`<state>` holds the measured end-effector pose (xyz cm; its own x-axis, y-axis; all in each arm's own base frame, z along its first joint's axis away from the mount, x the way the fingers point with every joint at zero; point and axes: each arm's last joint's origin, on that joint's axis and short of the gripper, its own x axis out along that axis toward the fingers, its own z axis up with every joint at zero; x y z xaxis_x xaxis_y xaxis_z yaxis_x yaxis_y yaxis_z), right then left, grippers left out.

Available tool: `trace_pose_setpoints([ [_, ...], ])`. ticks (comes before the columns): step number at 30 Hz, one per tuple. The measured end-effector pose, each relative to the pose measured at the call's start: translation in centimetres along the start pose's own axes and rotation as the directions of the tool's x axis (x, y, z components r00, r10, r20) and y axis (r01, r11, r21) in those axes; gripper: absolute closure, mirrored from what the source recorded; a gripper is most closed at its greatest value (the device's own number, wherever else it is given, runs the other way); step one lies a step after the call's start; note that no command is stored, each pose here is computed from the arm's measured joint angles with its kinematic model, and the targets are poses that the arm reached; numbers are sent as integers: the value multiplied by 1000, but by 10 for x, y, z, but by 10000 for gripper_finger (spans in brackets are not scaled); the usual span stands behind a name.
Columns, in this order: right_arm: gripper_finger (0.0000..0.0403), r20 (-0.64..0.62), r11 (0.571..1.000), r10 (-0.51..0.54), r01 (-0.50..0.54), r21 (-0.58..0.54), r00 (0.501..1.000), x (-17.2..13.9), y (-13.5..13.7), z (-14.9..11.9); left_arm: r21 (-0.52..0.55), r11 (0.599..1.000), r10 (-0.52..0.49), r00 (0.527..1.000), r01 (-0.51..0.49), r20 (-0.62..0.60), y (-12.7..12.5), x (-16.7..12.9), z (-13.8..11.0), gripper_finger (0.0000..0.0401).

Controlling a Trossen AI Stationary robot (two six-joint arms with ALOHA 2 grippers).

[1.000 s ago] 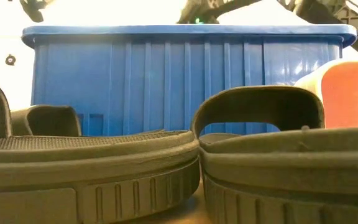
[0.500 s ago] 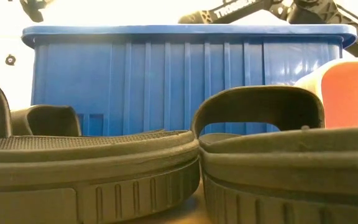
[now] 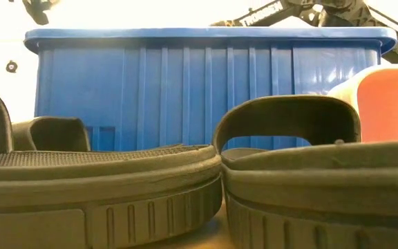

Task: Pick and place slides into bin
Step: Put the pink slide into the blue bin

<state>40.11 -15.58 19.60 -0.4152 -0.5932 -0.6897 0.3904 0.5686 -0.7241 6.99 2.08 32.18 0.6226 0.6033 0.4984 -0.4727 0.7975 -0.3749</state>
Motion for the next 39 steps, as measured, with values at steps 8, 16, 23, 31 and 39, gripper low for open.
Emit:
trace_pose_setpoints([
  [8, 352, -33, 997, 52, -50, 59, 998, 6, -7, 3, 10, 1000, 1, 1000, 0, -15, 0, 0, -2, 184],
  [16, 257, -7, 984, 146, -145, 106, 989, -5, -16, 9, 10, 1000, 0, 1000, 0, -15, 0, 0, -2, 184],
  [23, 185, 22, 957, 269, -270, 103, 963, -19, -26, 13, 10, 999, -36, 999, 36, -18, -1, 0, -2, 184],
  [31, 162, 118, 932, 362, -358, -49, 925, -34, -35, 22, 10, 998, -59, 998, 59, -20, -2, 0, -2, 184],
  [39, 224, 257, 719, 673, -533, -446, 693, -45, -29, 41, 10, 998, -64, 998, 64, -20, -2, 0, -2, 184],
])
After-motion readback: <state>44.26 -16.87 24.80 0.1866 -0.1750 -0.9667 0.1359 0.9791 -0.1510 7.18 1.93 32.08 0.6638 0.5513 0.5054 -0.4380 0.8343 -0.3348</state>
